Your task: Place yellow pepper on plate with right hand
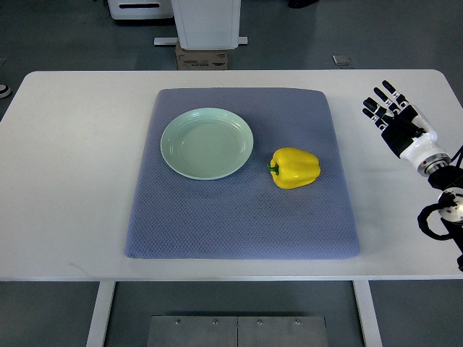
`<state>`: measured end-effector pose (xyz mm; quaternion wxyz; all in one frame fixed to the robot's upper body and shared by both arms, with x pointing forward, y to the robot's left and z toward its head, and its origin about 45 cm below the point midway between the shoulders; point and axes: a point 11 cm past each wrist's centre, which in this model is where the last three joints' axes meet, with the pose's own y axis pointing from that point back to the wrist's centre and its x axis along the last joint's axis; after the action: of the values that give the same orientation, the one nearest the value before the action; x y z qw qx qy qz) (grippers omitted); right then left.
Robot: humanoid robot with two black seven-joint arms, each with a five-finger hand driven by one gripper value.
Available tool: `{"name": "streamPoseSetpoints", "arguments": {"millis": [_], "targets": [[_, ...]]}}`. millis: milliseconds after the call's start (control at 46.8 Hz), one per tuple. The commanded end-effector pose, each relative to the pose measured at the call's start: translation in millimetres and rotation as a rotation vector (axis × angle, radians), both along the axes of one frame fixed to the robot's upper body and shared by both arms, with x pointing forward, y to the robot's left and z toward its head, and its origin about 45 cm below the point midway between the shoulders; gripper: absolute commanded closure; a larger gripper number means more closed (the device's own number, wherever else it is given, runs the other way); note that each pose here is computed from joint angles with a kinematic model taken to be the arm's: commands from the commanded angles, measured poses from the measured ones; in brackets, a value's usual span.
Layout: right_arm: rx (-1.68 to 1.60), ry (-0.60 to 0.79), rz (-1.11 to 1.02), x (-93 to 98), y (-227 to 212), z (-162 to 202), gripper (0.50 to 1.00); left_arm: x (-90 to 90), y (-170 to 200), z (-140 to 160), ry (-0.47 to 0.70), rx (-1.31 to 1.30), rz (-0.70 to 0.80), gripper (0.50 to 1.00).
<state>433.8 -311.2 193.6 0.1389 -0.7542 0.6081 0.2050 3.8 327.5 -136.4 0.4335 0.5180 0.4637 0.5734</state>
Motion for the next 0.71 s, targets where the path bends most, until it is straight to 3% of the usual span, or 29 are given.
{"name": "streamPoseSetpoints", "arguments": {"millis": [0, 684], "targets": [[0.011, -0.028, 0.006, -1.4, 5, 4, 0.500, 0.0, 0, 0, 0.000, 0.000, 0.000, 0.500], [-0.014, -0.110, 0.106, -3.4, 8, 23, 0.502, 0.0, 0, 0, 0.000, 0.000, 0.000, 0.500]]}}
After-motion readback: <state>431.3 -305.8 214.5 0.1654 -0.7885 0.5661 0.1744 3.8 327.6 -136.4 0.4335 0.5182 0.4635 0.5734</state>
